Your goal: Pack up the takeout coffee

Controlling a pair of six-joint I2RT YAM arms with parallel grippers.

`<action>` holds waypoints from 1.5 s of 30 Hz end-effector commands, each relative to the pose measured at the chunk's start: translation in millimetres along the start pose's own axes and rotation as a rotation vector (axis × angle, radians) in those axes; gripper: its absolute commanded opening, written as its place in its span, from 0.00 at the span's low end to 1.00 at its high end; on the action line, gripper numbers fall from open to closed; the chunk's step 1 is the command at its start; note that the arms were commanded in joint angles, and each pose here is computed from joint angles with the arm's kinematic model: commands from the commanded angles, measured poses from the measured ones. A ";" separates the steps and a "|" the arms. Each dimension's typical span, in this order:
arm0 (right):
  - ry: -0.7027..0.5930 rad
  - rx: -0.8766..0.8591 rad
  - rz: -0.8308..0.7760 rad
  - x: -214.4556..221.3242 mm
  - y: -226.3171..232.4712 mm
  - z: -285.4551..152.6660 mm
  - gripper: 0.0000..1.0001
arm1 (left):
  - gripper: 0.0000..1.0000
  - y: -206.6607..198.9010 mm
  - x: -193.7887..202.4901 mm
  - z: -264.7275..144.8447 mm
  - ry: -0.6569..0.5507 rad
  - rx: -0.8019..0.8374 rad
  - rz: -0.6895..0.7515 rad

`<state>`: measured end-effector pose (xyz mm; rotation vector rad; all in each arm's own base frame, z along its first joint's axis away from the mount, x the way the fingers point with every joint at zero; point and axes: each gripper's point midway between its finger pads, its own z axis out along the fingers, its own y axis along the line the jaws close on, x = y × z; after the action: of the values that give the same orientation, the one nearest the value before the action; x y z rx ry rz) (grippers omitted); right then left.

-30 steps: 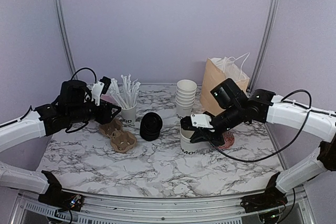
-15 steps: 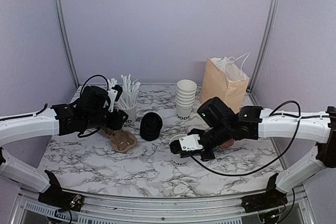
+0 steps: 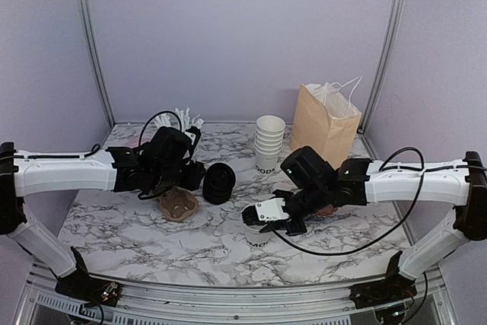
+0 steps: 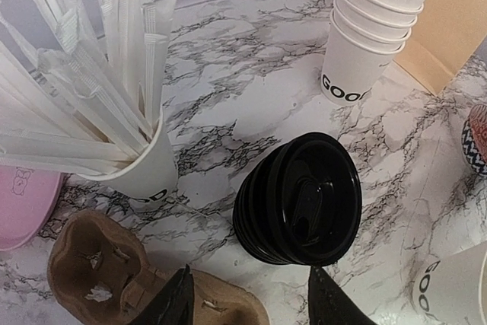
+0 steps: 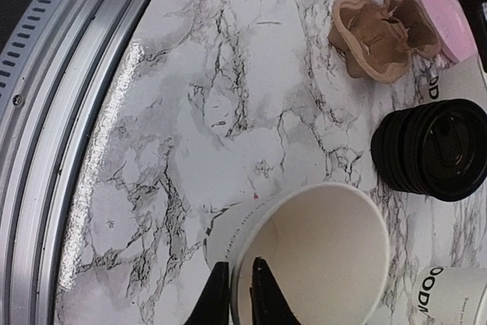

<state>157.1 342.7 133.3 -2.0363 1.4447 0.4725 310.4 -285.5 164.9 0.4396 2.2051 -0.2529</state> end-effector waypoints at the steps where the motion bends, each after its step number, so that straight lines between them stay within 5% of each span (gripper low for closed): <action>1: -0.027 -0.018 0.021 -7.1 1.9 0.3 0.25 | 0.51 -3.5 -8.8 5.5 0.000 -0.052 -0.035; 7: -0.077 0.029 0.038 -25.9 -16.1 -36.9 0.39 | 0.52 -12.3 -15.6 17.4 0.022 -0.106 -0.045; 26: -0.160 0.244 0.165 -4.0 -61.7 -106.6 0.40 | 0.46 -12.2 1.7 48.9 0.157 -0.235 0.047; 40: -0.150 0.256 0.179 3.0 -61.0 -103.6 0.39 | 0.18 -10.5 -10.2 43.4 0.136 -0.249 0.053; 45: -0.145 0.257 0.181 4.0 -62.9 -101.6 0.39 | 0.16 -8.4 -18.0 35.3 0.114 -0.249 0.050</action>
<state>207.4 288.9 215.8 -1.6837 1.5302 0.4771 344.0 -314.2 134.7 0.3876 2.3290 0.0691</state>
